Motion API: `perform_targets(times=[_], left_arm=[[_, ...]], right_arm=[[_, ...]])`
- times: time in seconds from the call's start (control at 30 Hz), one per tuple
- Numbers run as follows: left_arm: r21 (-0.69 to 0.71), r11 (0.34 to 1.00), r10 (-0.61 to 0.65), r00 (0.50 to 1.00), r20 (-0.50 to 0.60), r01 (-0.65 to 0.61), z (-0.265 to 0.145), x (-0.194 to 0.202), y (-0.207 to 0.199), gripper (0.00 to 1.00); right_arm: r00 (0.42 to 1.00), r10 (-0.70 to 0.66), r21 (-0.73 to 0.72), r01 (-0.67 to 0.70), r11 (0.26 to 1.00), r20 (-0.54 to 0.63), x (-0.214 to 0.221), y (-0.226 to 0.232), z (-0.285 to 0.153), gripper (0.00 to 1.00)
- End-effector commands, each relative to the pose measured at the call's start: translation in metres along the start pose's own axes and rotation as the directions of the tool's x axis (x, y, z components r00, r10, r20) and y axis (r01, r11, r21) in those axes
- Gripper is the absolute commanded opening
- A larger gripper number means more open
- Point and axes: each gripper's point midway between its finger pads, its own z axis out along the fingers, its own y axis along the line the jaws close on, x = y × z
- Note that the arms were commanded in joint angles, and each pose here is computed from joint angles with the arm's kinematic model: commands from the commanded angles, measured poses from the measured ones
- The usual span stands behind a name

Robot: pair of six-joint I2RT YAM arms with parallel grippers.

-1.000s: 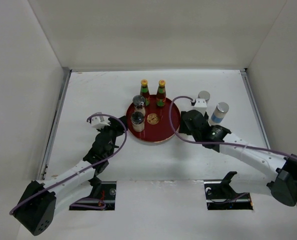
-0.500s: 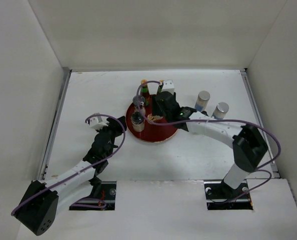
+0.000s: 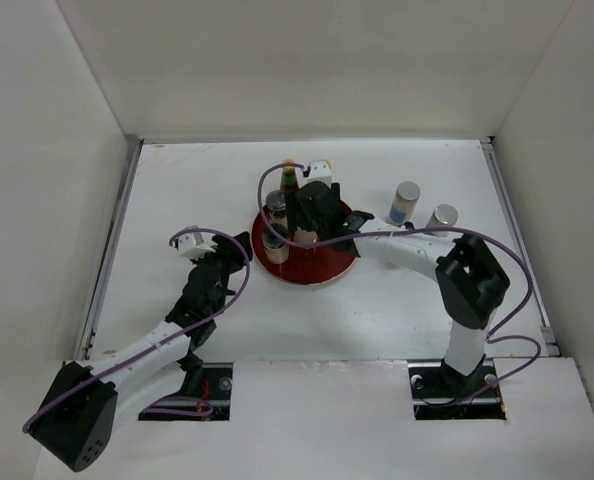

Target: Organize the condiment bottles

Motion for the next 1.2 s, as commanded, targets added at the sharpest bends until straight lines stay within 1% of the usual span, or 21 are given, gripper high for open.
perform_targets(times=[0.0, 0.07, 0.13, 0.23, 0.3, 0.43, 0.53, 0.63, 0.83, 0.93, 0.97, 1.0, 1.07, 1.1, 1.17], left_arm=[[0.034, 0.999, -0.034, 0.999, 0.030, 0.033, -0.001, -0.008, -0.006, 0.55], [0.034, 0.999, -0.036, 0.999, 0.033, 0.035, -0.001, -0.009, -0.006, 0.55], [0.032, 0.999, -0.036, 0.999, 0.035, 0.035, -0.001, -0.009, -0.005, 0.55], [0.031, 0.999, -0.035, 0.999, 0.034, 0.034, -0.001, -0.009, -0.005, 0.55], [0.026, 0.999, -0.034, 0.999, 0.031, 0.033, -0.001, -0.007, -0.004, 0.55], [0.026, 0.999, -0.031, 0.999, 0.028, 0.030, 0.001, -0.007, -0.004, 0.56], [0.023, 0.999, -0.027, 0.999, 0.028, 0.026, 0.001, -0.007, -0.004, 0.56], [0.023, 0.999, -0.025, 0.999, 0.027, 0.024, 0.001, -0.006, -0.003, 0.56], [0.018, 1.000, -0.021, 1.000, 0.022, 0.020, 0.002, -0.004, -0.002, 0.56], [0.016, 1.000, -0.021, 1.000, 0.020, 0.021, 0.002, -0.003, -0.002, 0.56], [0.014, 1.000, -0.021, 1.000, 0.018, 0.021, 0.003, -0.003, -0.002, 0.56], [0.013, 1.000, -0.020, 1.000, 0.017, 0.020, 0.003, -0.002, -0.001, 0.56], [0.012, 1.000, -0.021, 1.000, 0.020, 0.021, 0.003, -0.003, -0.001, 0.56], [0.012, 1.000, -0.021, 1.000, 0.020, 0.021, 0.003, -0.003, -0.001, 0.56], [0.011, 1.000, -0.021, 1.000, 0.021, 0.021, 0.003, -0.003, -0.001, 0.56]], right_arm=[[0.976, 0.096, -0.063, -0.085, 0.994, 0.193, -0.084, 0.006, -0.037, 0.89], [0.968, 0.114, -0.053, -0.104, 0.993, 0.222, -0.097, -0.011, -0.055, 0.89], [0.959, 0.134, -0.014, -0.135, 0.991, 0.250, -0.106, -0.043, -0.068, 0.89], [0.948, 0.155, 0.106, -0.190, 0.976, 0.277, -0.109, -0.111, -0.078, 0.89], [0.948, 0.161, 0.194, -0.218, 0.956, 0.274, -0.106, -0.155, -0.080, 0.90], [0.954, 0.158, 0.309, -0.235, 0.922, 0.255, -0.100, -0.208, -0.081, 0.96], [0.964, 0.142, 0.369, -0.220, 0.903, 0.225, -0.096, -0.231, -0.075, 1.00], [0.971, 0.147, 0.412, -0.213, 0.886, 0.187, -0.089, -0.249, -0.064, 1.00], [0.982, 0.164, 0.449, -0.190, 0.873, 0.097, -0.065, -0.258, -0.043, 1.00], [0.983, 0.169, 0.457, -0.186, 0.870, 0.077, -0.056, -0.261, -0.033, 1.00], [0.982, 0.172, 0.457, -0.189, 0.869, 0.079, -0.056, -0.262, -0.031, 0.97], [0.981, 0.175, 0.456, -0.193, 0.869, 0.081, -0.056, -0.262, -0.029, 0.92], [0.979, 0.175, 0.454, -0.205, 0.867, 0.110, -0.062, -0.262, -0.029, 0.74], [0.977, 0.170, 0.449, -0.211, 0.868, 0.130, -0.067, -0.261, -0.032, 0.67], [0.970, 0.166, 0.454, -0.232, 0.860, 0.180, -0.081, -0.264, -0.042, 0.59]])
